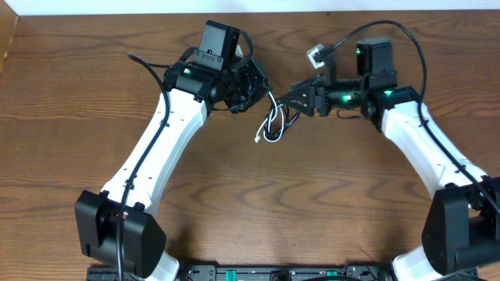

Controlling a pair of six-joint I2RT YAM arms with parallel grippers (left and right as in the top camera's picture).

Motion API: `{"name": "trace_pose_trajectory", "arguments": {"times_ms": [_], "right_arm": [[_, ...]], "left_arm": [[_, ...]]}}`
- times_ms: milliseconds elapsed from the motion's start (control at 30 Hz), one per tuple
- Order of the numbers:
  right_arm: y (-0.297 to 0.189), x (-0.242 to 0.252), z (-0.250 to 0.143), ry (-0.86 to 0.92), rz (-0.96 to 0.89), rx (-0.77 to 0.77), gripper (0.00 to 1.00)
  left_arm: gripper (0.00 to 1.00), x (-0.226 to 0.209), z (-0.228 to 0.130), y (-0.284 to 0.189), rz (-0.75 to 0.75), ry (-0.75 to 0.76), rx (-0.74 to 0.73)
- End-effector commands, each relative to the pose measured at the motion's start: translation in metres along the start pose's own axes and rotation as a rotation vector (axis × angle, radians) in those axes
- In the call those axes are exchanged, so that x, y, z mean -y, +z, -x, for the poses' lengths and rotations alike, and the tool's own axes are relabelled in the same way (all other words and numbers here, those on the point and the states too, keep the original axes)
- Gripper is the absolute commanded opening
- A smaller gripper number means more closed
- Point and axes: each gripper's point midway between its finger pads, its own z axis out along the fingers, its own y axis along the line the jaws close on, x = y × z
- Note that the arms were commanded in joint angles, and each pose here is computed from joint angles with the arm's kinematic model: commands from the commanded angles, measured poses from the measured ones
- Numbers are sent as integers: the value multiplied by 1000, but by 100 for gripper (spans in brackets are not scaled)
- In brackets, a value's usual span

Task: Untangle cables

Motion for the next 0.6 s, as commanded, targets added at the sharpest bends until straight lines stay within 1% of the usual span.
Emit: {"name": "trace_pose_trajectory", "arguments": {"times_ms": [0,133,167,200,267,433,567], "right_arm": [[14,-3,3,-14,-59,-7,50],[26,-11,-3,-37,-63,-31,46],[28,-12,-4,-41,-68,-35,43],[31,-11,-4,-42,-86,-37,35],[32,-8,-4,-31,-111,-35,29],[32,-4,2,11,-137,-8,17],[32,-4,3,18,-137,-3,11]], "left_arm": [[7,2,-5,2,-12,-70,-30],[7,2,-5,2,-12,-76,-30],[8,2,-5,2,-12,-76,-30],[8,2,-5,2,-12,-76,-29],[8,2,-5,2,-12,-76,-30],[8,1,-5,2,-8,-77,-31],[8,0,-6,2,-6,-78,-32]]}}
